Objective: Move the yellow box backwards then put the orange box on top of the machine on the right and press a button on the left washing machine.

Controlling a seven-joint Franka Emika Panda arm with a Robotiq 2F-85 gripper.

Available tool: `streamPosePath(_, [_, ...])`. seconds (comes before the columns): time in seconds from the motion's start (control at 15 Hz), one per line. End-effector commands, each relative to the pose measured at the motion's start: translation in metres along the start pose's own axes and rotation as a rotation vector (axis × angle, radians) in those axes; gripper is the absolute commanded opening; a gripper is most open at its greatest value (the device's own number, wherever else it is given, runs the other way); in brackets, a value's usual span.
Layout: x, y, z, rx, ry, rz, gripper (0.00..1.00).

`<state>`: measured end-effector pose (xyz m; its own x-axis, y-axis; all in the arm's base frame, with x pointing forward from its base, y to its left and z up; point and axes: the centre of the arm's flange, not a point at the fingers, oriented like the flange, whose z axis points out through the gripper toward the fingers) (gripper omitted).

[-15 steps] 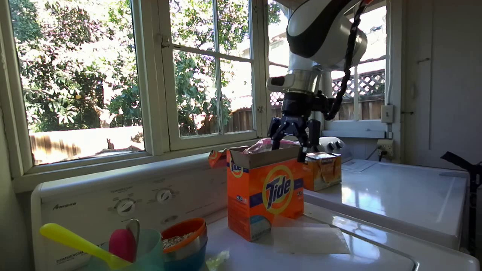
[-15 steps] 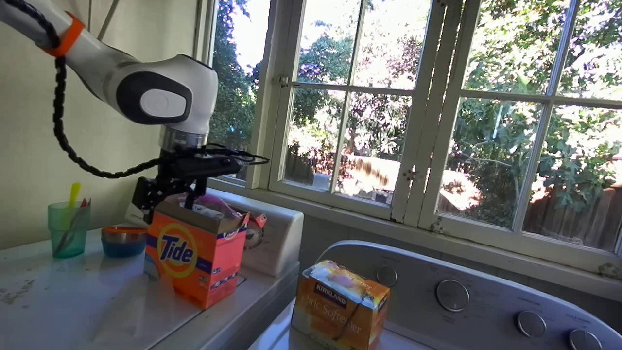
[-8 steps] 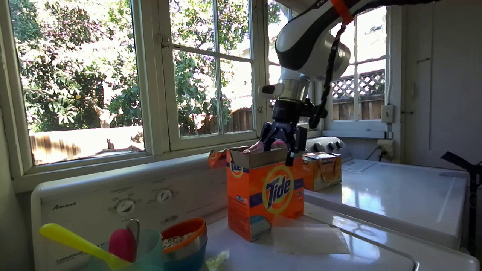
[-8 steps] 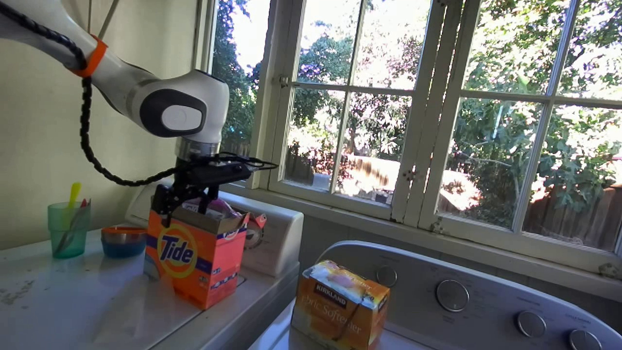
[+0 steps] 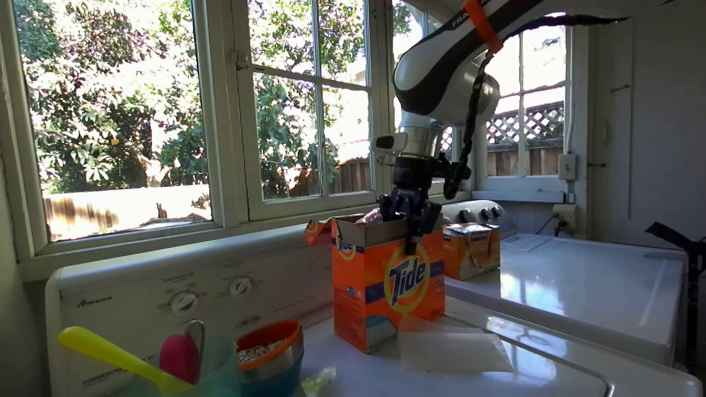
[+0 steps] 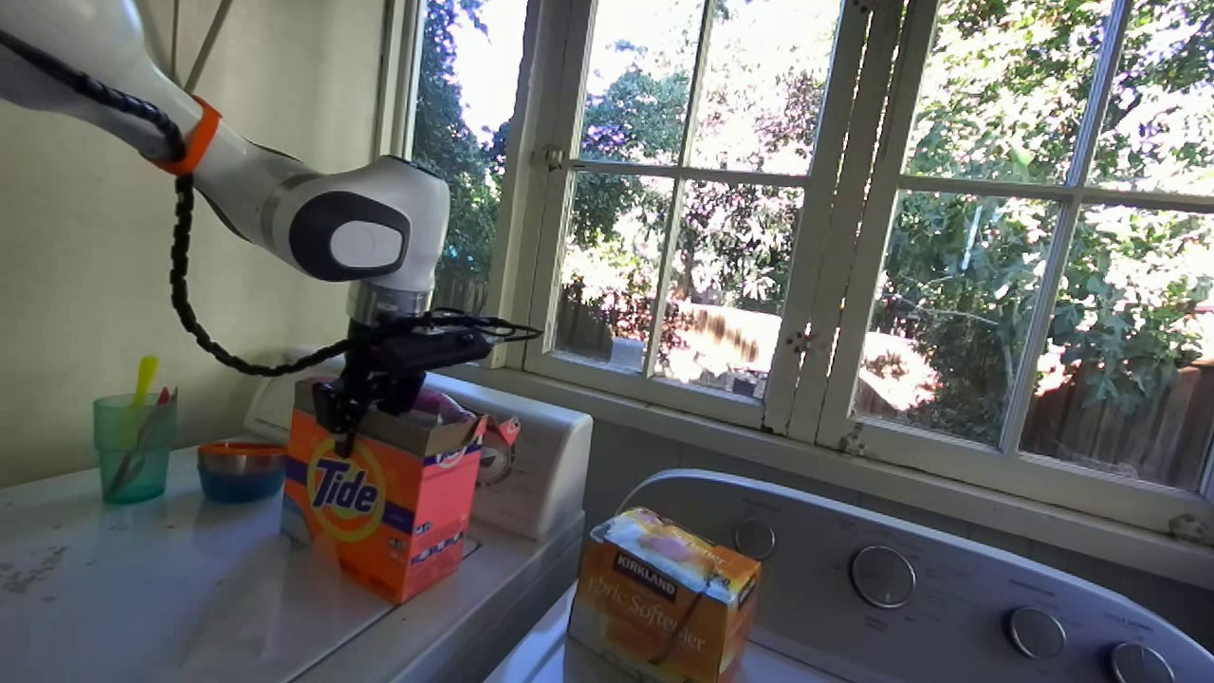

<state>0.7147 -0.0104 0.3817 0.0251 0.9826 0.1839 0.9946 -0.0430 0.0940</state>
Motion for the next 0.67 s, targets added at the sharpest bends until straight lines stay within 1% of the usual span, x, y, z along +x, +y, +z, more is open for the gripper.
streamPosePath(0.0, [0.0025,0.0079,0.001,0.028,-0.012,0.0,0.21])
streamPosePath(0.13, [0.0018,0.0078,0.0001,0.026,-0.015,0.004,0.06])
streamPosePath(0.2, [0.0017,0.0078,-0.0002,0.025,-0.014,0.005,0.0])
streamPosePath(0.4, [0.0005,0.0064,0.0013,0.029,0.0,-0.012,0.0])
streamPosePath(0.53, [-0.0007,0.0014,0.0033,0.016,0.002,-0.002,0.04])
streamPosePath(0.6, [-0.0007,0.0015,0.0032,0.015,0.003,-0.002,0.04])
